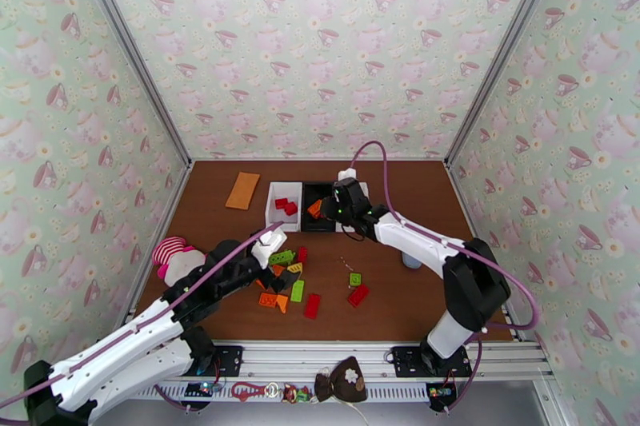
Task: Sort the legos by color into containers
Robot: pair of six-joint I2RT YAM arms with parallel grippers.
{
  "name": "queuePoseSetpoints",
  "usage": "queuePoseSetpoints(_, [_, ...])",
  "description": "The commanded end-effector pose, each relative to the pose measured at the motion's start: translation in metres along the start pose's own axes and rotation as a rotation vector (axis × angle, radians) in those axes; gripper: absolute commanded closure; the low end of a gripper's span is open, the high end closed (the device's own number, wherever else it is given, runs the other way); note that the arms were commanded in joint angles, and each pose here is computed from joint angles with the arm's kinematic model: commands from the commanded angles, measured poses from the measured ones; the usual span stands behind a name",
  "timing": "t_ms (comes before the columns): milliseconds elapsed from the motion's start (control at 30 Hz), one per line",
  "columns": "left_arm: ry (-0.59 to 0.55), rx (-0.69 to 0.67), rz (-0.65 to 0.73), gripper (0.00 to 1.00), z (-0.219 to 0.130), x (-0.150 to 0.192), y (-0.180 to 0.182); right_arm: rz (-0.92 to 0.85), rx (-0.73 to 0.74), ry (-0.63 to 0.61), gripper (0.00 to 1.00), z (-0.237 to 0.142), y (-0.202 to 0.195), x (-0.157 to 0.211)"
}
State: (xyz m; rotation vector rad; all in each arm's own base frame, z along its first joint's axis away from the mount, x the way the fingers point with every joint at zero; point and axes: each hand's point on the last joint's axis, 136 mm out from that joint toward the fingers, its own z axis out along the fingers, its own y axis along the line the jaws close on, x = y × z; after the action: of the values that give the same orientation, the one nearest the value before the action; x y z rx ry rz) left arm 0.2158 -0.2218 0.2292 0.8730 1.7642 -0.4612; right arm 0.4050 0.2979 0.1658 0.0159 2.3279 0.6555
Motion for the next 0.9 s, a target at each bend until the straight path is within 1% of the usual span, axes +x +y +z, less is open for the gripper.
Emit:
queuePoseSetpoints(0, [0.009,-0.102,-0.057,0.0,-0.008,0.003,0.018,-0.059,-0.108,0.005,0.84,0.017,0.033,-0.016])
queuePoseSetpoints(167, [-0.004,-0.173,-0.106,0.0,-0.014,0.004,0.031,-0.073,-0.155,0.027,0.82,0.049,0.049,-0.016])
queuePoseSetpoints(267, [0.001,-0.171,-0.11,0.0,-0.013,0.005,0.032,-0.096,-0.178,0.031,0.82,0.068,0.058,-0.013])
queuePoseSetpoints(467, [0.008,-0.164,-0.111,0.0,-0.006,0.006,0.033,-0.151,-0.177,0.032,0.82,0.1,0.066,-0.009])
queuePoseSetpoints(700, [0.004,-0.165,-0.113,0.0,-0.005,0.006,0.034,-0.185,-0.156,0.034,0.8,0.12,0.064,-0.01])
queuePoseSetpoints(733, [0.005,-0.169,-0.115,0.0,-0.005,0.006,0.035,-0.189,-0.154,0.034,0.78,0.12,0.065,-0.011])
queuePoseSetpoints(767, [0.007,-0.172,-0.119,0.0,-0.005,0.006,0.036,-0.194,-0.155,0.033,0.74,0.119,0.065,-0.012])
queuePoseSetpoints(833, [0.013,-0.181,-0.124,0.0,-0.005,0.007,0.038,-0.201,-0.16,0.022,0.64,0.114,0.069,-0.016])
queuePoseSetpoints(867, [0.018,-0.184,-0.125,0.0,-0.005,0.009,0.038,-0.207,-0.164,0.011,0.58,0.109,0.071,-0.02])
